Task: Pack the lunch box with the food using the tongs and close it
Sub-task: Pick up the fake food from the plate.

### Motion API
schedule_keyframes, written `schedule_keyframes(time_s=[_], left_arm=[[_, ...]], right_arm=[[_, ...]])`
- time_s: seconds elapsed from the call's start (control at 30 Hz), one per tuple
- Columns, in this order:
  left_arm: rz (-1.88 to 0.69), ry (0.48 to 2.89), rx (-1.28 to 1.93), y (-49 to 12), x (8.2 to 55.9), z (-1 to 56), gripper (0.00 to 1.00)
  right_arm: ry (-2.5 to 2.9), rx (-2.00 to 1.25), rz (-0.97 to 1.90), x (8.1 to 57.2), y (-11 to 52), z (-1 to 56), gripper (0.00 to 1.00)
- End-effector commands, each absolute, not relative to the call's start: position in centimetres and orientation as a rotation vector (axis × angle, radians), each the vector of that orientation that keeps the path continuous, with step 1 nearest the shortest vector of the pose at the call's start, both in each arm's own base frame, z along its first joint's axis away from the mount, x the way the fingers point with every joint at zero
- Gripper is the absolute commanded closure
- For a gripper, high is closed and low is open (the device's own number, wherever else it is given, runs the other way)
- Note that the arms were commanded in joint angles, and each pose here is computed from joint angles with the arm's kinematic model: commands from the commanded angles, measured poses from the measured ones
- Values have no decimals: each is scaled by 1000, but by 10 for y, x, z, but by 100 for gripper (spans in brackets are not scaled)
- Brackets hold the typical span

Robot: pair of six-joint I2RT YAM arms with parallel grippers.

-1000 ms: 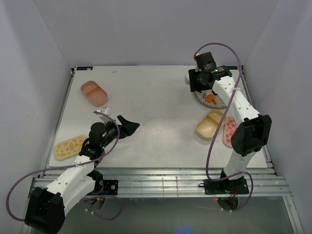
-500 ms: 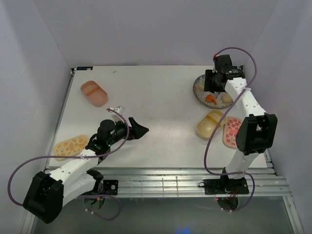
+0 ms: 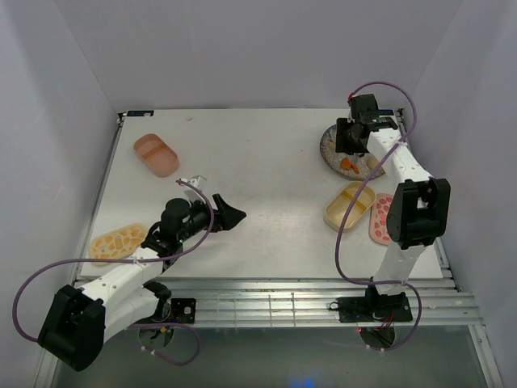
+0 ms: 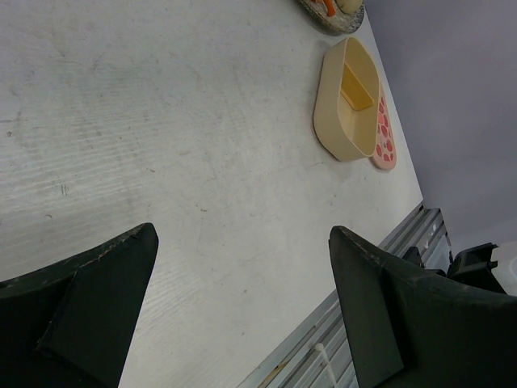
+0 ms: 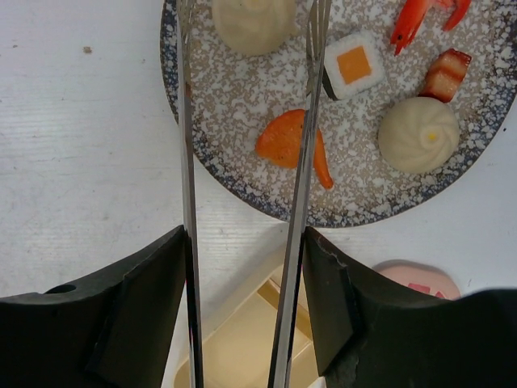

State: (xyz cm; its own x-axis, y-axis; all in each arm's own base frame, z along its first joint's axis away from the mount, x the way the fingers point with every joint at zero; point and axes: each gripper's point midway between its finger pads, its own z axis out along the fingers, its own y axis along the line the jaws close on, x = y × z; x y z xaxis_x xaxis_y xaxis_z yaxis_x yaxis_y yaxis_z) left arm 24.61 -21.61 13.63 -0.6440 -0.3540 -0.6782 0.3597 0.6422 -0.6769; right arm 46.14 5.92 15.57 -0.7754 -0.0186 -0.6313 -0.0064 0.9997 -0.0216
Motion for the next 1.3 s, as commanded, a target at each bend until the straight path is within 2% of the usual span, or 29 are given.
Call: schedule_keyframes(time_s=[0.0, 0.6, 0.77, 0.93, 1.27], left_arm=[[-1051, 1984, 17, -217, 249, 141, 2], [-1043, 1981, 17, -216, 250, 142, 2], [-1038, 1976, 17, -215, 250, 142, 2], [-1041, 1977, 17, -215, 250, 143, 2], [-1048, 1973, 21, -216, 248, 144, 2]], right_arm=[[2413, -36, -10, 477, 60, 154, 38], [2461, -29, -27, 482, 56, 122, 41], [2456, -28, -33, 481, 55, 124, 48], [2426, -36, -29, 482, 55, 139, 56], [2363, -36, -38, 460, 53, 185, 58]])
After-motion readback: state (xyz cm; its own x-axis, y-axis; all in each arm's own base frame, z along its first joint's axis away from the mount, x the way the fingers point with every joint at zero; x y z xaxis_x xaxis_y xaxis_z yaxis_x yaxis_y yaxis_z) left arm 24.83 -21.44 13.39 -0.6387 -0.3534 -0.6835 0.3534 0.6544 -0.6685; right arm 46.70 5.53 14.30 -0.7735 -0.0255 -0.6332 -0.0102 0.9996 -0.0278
